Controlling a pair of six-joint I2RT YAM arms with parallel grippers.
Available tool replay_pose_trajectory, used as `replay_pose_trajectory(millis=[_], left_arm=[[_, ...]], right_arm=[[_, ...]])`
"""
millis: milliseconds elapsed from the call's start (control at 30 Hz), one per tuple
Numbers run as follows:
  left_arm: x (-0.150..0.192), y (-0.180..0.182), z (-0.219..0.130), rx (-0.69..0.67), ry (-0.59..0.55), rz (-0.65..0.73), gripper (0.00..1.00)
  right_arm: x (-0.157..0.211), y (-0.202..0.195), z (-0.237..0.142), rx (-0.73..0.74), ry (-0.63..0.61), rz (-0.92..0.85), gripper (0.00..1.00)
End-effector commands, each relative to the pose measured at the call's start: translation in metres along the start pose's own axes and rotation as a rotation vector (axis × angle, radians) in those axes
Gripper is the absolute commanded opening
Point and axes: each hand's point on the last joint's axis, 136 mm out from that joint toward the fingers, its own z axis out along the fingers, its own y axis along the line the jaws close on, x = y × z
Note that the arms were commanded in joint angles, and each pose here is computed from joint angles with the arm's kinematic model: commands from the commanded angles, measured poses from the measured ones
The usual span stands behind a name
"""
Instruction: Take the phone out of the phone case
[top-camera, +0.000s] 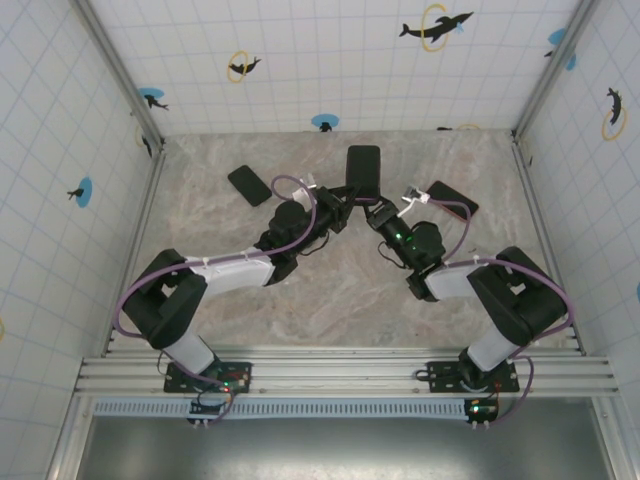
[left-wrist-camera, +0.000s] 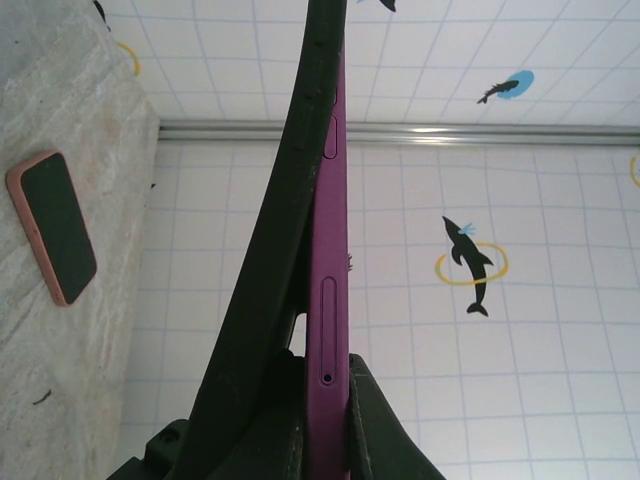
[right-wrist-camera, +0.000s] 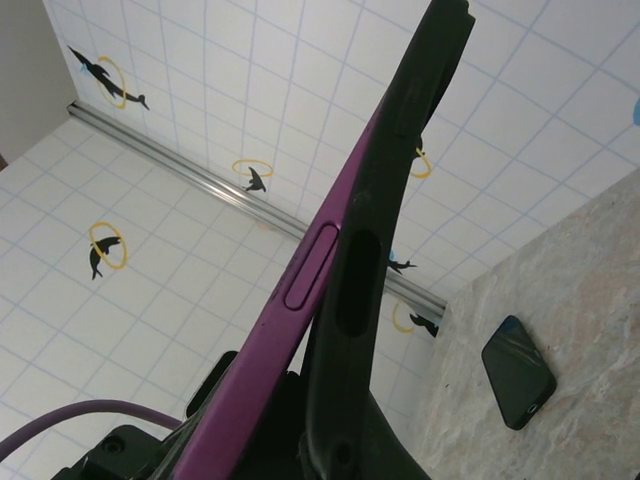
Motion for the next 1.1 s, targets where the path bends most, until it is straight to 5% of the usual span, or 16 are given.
replay_pose_trajectory(millis=[0, 467, 1067], left_arm=[[0.007, -0.036, 0.0, 0.097, 0.023, 0.031, 0.0], [0.016, -0.069, -0.009, 0.15, 0.036, 0.088, 0.0], [0.035, -0.091, 0.014, 0.222, 0.105, 0.045, 0.0]], right_arm=[[-0.004, 0.0, -0.004, 0.022, -0.034, -0.027, 0.0], [-0.005, -0.043, -0.01, 0.175, -0.069, -0.101, 0.0], [0.0, -0.039, -0.001, 0.128, -0.128, -0.09, 0.0]])
